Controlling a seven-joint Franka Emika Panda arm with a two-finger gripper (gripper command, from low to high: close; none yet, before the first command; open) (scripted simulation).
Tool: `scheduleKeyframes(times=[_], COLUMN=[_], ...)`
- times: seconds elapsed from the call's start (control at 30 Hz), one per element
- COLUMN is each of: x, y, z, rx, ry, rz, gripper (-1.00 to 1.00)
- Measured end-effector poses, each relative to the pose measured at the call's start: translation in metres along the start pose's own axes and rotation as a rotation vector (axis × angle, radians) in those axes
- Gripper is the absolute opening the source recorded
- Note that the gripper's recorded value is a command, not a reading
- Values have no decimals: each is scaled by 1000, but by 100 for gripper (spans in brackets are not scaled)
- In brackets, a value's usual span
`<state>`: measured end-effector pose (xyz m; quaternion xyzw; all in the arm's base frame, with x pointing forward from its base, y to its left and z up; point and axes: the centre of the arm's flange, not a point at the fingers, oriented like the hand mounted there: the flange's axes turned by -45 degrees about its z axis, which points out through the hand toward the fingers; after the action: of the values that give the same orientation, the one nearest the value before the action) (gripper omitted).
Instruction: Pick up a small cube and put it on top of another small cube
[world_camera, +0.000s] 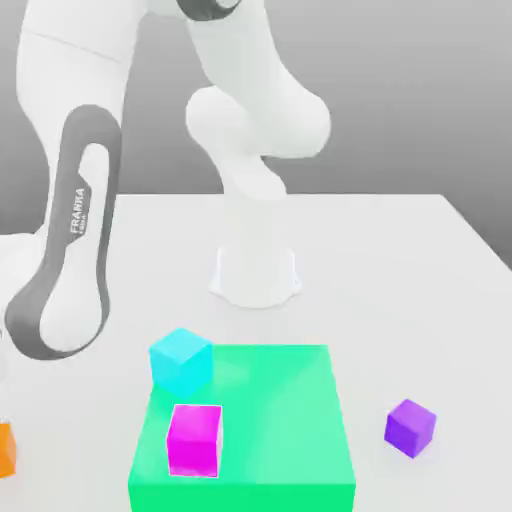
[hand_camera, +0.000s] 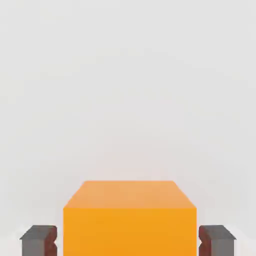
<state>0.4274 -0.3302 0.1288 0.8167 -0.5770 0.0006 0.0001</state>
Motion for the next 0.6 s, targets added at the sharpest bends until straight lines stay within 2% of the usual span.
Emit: scheduleKeyframes(times=[0.1, 0.27, 0.6], x=[0, -6, -121], y=[0, -4, -51], z=[-2, -63, -157], rx=[0, 3, 28], ry=[0, -3, -24], rz=[0, -28, -554], gripper=[-100, -100, -100])
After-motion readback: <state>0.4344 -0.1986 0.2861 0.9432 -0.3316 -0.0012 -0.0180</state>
